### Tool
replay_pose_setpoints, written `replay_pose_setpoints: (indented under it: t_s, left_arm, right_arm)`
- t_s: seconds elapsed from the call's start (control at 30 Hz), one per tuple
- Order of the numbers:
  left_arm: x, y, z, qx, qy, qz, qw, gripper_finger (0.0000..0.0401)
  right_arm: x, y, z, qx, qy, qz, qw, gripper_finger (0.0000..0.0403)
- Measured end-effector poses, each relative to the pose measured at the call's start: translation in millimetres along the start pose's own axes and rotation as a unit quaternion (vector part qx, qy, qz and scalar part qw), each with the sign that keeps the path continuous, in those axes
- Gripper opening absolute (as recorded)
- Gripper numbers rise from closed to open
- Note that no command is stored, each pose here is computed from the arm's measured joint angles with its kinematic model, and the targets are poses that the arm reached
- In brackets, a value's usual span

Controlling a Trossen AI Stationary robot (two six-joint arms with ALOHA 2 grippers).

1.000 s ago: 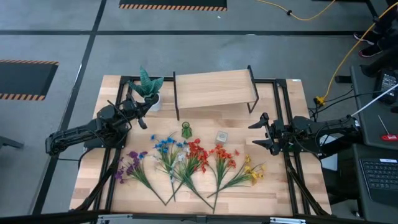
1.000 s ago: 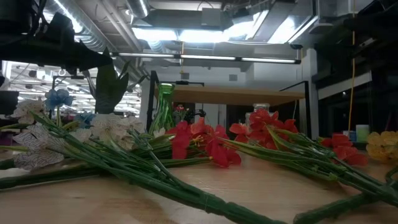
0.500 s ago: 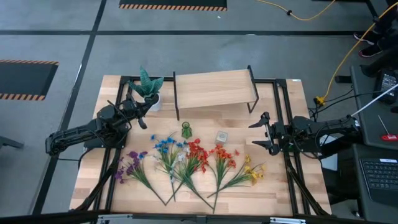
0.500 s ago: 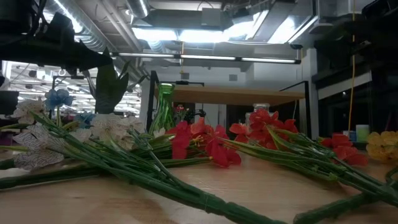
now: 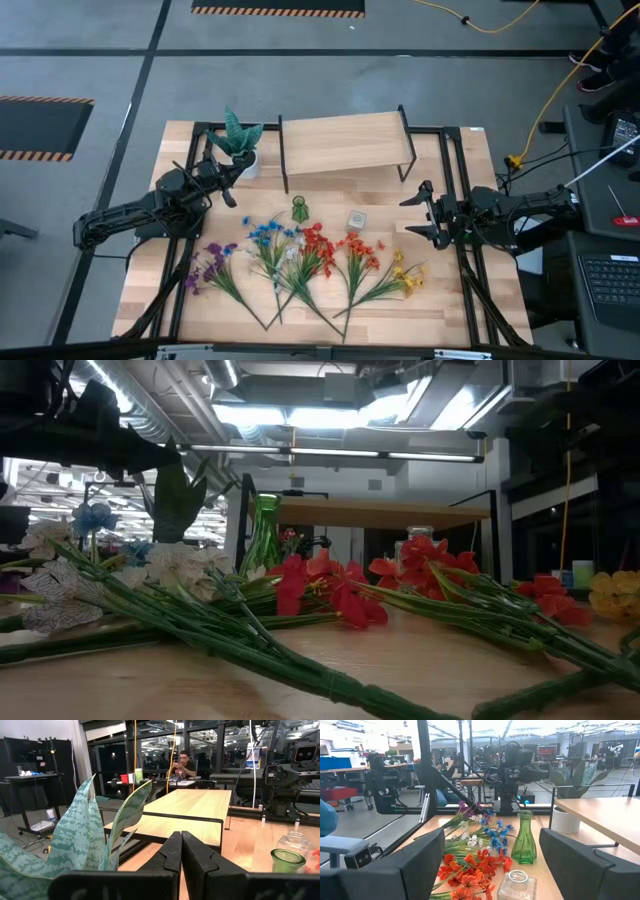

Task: Pick and place flowers into a vace then onto a shelf
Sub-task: Put the white flowers into the transparent vase

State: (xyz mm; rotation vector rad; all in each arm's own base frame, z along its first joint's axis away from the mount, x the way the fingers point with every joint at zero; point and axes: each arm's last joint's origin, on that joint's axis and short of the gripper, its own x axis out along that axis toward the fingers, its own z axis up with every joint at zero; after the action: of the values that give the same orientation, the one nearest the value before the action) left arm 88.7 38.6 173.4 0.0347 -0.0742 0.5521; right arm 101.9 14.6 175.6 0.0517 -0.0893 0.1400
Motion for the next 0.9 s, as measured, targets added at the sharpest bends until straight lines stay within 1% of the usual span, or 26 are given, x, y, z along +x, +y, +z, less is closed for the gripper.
replay_pose_setpoints:
  t_s: [0.53,0.7,0.9]
  left_arm:
    - [0.0,0.0,0.0,0.000,0.000,0.000,1.000,0.0006]
    - [0.0,0.0,0.0,0.000,0.000,0.000,1.000,0.0006]
    - [0.0,0.0,0.0,0.000,0.000,0.000,1.000,0.0006]
  right_arm:
    - [0.0,0.0,0.0,0.002,0.000,0.000,1.000,0.0327]
    - [-0.1,0.0,1.3,-0.023,-0.007,0.000,1.000,0.0327]
    - [0.0,0.0,0.9,-0.024,-0.005,0.000,1.000,0.0327]
